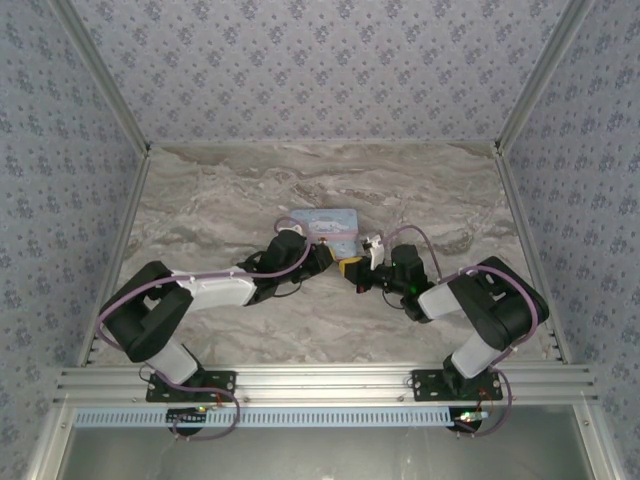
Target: Unlock a padlock with a key
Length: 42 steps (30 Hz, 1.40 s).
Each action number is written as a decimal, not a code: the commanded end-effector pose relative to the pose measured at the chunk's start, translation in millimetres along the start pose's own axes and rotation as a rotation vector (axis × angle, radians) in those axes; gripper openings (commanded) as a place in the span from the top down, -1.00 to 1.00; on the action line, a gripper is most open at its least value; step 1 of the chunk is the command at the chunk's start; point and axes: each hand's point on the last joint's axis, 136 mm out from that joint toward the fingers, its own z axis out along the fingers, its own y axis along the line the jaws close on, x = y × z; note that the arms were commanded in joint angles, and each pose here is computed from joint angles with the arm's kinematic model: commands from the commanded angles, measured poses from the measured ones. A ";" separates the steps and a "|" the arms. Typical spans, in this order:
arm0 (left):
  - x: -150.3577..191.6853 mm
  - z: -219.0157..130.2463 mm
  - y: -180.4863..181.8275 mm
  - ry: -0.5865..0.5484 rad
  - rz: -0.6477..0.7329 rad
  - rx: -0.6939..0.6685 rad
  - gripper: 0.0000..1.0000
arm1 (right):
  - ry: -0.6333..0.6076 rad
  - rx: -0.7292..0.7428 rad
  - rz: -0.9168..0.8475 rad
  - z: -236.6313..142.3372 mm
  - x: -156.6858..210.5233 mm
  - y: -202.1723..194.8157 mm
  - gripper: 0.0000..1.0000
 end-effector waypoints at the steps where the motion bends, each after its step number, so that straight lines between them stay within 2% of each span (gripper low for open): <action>1: -13.1 -11.2 -27.8 -0.056 0.019 0.086 0.67 | -0.034 -0.040 -0.019 2.9 -11.4 9.0 1.00; 20: -15.9 -13.6 -26.8 -0.071 0.015 0.079 0.67 | 0.001 -0.040 -0.023 -7.8 7.2 11.7 1.00; 42: -13.4 -12.0 -25.4 -0.062 0.008 0.081 0.67 | -0.036 -0.049 -0.043 -1.7 -12.1 14.9 1.00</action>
